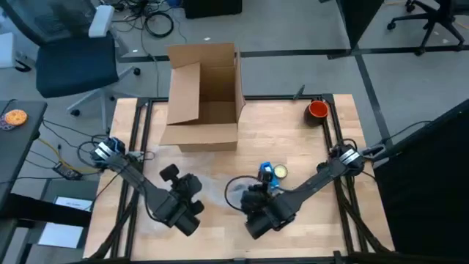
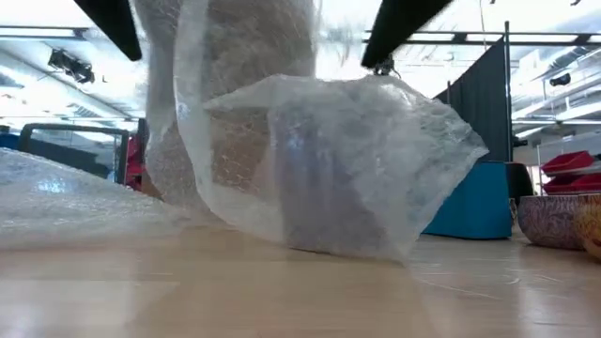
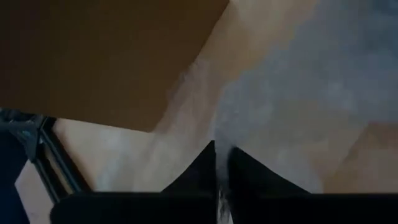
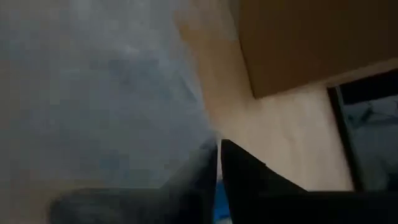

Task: Wrap mug
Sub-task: Wrap the blue mug with the bubble wrap

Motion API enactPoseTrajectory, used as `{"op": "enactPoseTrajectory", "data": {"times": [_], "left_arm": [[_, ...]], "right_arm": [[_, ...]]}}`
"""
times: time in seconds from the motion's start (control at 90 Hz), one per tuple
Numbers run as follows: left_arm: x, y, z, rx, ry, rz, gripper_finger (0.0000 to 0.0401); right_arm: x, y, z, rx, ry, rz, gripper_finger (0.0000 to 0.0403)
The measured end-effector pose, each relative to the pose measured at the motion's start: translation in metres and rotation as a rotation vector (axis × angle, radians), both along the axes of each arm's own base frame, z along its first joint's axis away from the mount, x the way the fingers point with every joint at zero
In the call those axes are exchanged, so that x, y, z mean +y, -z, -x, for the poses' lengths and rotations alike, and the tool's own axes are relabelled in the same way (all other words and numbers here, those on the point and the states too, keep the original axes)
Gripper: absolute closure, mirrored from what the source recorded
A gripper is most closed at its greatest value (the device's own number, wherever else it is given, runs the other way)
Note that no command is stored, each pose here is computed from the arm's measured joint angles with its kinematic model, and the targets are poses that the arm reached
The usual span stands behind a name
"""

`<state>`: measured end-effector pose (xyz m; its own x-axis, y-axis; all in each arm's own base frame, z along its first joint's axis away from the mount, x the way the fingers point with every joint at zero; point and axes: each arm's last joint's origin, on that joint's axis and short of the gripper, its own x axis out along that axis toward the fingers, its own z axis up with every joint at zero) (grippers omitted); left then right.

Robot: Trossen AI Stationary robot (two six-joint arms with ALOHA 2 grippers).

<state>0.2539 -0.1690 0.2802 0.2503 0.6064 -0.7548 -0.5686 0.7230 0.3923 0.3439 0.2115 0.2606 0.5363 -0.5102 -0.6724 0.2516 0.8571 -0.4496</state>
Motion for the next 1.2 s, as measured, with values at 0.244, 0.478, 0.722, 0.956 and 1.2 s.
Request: {"op": "enactPoseTrajectory", "data": {"times": [0.244,0.478,0.722,0.956,1.2], "left_arm": [[0.027,-0.001,-0.016,-0.002,-0.045,-0.070,0.0401],[0.047,-0.002,-0.026,0.007,-0.094,-0.089,0.0401],[0.050,-0.001,-0.028,0.017,-0.102,-0.084,0.0401],[0.043,0.001,-0.024,0.126,-0.043,0.003,0.0401],[0.026,0.003,-0.015,0.215,0.007,0.125,0.0401]], "right_arm": [[0.032,-0.023,0.018,-0.034,-0.193,-0.182,0.0403],[0.070,-0.031,0.018,-0.140,-0.414,-0.363,0.0403],[0.060,-0.004,-0.009,-0.296,-0.336,-0.046,0.0403],[0.016,0.000,-0.026,-0.276,-0.104,0.262,0.0403],[-0.030,0.008,-0.039,-0.103,-0.062,0.269,0.0403]]}}
